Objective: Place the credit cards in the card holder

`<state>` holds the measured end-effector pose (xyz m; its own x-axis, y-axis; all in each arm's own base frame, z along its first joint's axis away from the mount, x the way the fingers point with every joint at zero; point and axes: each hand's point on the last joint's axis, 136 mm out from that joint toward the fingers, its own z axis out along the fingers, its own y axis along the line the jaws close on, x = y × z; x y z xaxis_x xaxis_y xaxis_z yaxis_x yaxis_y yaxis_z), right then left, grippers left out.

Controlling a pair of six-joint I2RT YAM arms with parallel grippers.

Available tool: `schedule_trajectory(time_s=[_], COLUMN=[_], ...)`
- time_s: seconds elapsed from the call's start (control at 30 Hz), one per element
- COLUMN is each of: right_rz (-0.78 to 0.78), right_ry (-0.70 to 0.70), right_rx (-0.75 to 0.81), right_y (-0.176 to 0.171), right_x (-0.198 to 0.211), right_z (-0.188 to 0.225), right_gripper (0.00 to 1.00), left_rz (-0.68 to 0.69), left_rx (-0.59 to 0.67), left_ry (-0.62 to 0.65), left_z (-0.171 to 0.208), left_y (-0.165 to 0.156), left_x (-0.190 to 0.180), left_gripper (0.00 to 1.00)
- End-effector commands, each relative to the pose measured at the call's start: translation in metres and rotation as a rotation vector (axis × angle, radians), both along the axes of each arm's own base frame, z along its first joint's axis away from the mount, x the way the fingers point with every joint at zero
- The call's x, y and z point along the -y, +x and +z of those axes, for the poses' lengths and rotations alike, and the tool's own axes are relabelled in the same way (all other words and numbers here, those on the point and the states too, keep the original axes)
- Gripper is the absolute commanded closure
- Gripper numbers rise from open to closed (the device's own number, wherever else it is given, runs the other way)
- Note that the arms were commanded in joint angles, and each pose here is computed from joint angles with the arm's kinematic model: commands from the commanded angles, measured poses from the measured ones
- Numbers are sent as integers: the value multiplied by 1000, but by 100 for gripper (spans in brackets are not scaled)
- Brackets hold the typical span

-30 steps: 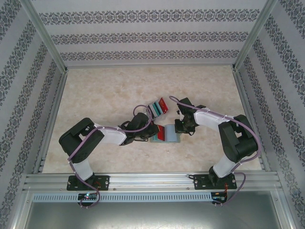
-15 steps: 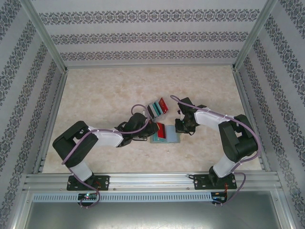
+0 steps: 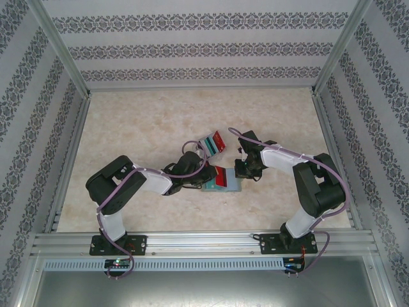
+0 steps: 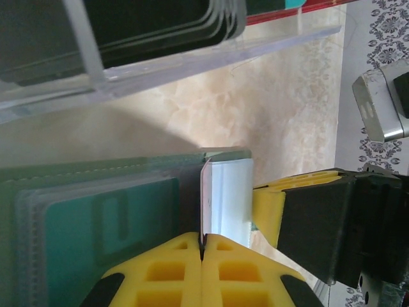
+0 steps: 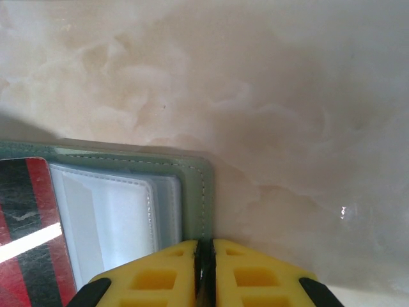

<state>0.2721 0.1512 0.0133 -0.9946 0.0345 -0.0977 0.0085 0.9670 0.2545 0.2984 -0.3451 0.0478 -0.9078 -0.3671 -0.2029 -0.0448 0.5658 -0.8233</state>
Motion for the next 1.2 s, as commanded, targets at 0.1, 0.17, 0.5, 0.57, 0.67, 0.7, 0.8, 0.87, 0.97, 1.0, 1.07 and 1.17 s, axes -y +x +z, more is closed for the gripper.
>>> schedule_trajectory(time_s=[0.1,0.17,0.5,0.57,0.67,0.7,0.8,0.87,0.97,1.0,1.07,1.17], right_rz=[-15,-11,-16,-19,-19,-21,-22,-23,-25,-29,-34,-41], right_ry=[-7,-7,-13,-9,-5,-5,-4,-1,12,17,26,45], right_rx=[-61,-61,-59,-61,-67,-65,-62,-62,-59,-60,-60,-61], right_y=[-9,-8,-9,-9,-9,-9,-9,-8,-7,-7,-6,-6], right_x=[1,1,2,2,0,1,0,0,-3,-3,-5,-8], right_z=[-17,-16,-17,-18,-18,-18,-18,-17,-16,-16,-16,-15], right_gripper=[87,87,87,87,86,85,85,86,87,87,87,87], left_rz=[-54,-60,-83,-89,-59,-52,-76,-90,-109,-114,-122,-132], left_rx=[-17,-32,-57,-60,-60,-61,-66,-73,-84,-90,-96,-100], left_ry=[21,31,23,18,28,32,17,17,17,20,21,24], left_z=[-7,-10,-16,-17,-19,-19,-19,-20,-21,-23,-24,-25], left_y=[-10,-13,-12,-12,-13,-14,-14,-16,-18,-19,-19,-20], left_x=[7,6,15,17,9,8,15,18,23,24,27,31], left_gripper=[100,100,100,100,100,100,100,100,100,100,100,100])
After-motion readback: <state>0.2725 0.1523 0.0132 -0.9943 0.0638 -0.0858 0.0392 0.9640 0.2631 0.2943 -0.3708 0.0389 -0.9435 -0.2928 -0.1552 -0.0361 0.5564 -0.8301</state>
